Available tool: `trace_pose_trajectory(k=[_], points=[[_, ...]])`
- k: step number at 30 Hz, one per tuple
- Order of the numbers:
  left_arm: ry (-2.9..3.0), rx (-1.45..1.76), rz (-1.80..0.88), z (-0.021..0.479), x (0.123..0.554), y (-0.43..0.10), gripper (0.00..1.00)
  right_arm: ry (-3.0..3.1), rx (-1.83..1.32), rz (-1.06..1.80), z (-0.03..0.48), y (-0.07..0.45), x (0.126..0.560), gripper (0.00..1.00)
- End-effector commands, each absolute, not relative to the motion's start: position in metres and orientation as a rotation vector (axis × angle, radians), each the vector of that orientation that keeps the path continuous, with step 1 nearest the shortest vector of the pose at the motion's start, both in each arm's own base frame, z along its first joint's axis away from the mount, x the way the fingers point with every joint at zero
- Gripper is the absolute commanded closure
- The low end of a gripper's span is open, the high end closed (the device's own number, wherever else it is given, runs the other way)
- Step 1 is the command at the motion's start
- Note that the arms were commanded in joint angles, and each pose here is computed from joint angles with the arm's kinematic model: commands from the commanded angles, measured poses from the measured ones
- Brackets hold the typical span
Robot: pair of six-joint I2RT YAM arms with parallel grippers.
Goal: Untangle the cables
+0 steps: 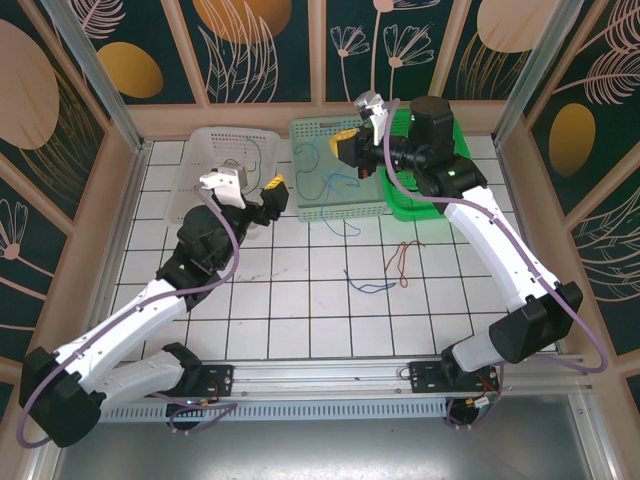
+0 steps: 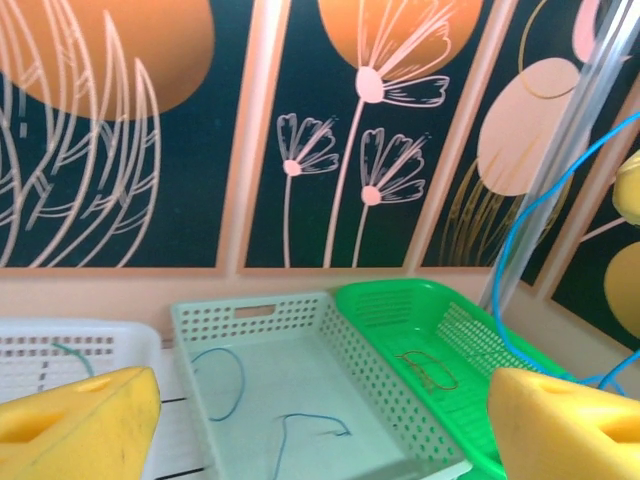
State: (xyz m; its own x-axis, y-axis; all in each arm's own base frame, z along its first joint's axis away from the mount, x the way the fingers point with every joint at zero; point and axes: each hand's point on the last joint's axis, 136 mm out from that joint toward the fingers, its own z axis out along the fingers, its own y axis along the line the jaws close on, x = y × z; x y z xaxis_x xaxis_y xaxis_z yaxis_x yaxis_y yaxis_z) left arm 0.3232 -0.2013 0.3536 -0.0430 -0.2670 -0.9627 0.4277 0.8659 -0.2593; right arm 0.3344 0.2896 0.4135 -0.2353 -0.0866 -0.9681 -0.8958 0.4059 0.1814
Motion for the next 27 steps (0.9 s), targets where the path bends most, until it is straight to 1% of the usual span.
trace_pose_trajectory(k=[1,6,9,23,24,27], points=[[1.412,0.16,-0.672,0.379,0.322,-0.218,0.15,1.586,-0.929,1.049,0.424,0.292,0.315,1.0],[1.346,0.273,-0.775,0.389,0.317,-0.244,0.18,1.59,-0.935,1.073,0.421,0.294,0.313,1.0],[1.307,0.301,-0.816,0.394,0.315,-0.252,0.18,1.588,-0.944,1.097,0.42,0.297,0.311,1.0],[1.189,0.374,-0.804,0.413,0.328,-0.274,0.23,1.549,-1.018,1.174,0.42,0.303,0.29,1.0],[1.185,0.379,-0.795,0.413,0.329,-0.274,0.24,1.546,-1.023,1.177,0.421,0.303,0.288,1.0],[1.165,0.401,-0.776,0.417,0.33,-0.274,0.31,1.534,-1.033,1.184,0.423,0.302,0.282,1.0]])
